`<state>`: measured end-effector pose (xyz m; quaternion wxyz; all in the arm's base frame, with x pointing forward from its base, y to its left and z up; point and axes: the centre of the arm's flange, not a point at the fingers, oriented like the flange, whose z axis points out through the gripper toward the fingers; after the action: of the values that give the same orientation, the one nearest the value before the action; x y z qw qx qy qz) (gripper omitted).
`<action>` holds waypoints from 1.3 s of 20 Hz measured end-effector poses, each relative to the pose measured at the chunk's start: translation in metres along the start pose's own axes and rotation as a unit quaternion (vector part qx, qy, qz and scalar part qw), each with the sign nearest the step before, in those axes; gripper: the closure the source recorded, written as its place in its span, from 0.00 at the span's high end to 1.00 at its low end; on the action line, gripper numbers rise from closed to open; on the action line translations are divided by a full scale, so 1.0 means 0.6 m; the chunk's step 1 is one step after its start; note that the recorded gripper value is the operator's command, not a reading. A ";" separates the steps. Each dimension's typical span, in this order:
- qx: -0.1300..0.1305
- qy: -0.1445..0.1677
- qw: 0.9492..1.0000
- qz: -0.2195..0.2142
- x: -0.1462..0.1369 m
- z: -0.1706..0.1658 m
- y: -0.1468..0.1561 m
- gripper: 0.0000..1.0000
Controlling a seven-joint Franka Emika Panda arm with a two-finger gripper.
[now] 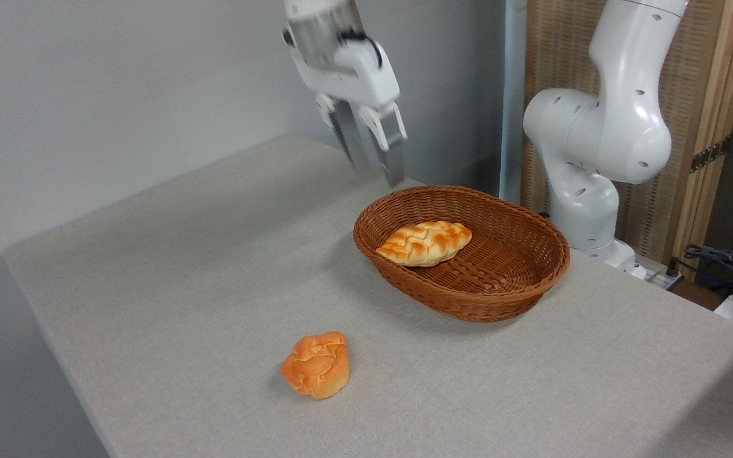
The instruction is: Put bread into the basket
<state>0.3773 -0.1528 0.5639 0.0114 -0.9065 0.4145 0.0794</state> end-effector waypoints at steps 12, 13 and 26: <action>0.028 0.112 0.992 -0.047 0.050 -0.118 -0.299 1.00; 0.034 0.120 0.991 -0.053 0.051 -0.121 -0.313 1.00; 0.020 0.083 0.995 -0.054 0.039 -0.105 -0.327 1.00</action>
<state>0.5485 -0.0473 0.6139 0.0000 -0.9305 0.3663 -0.0049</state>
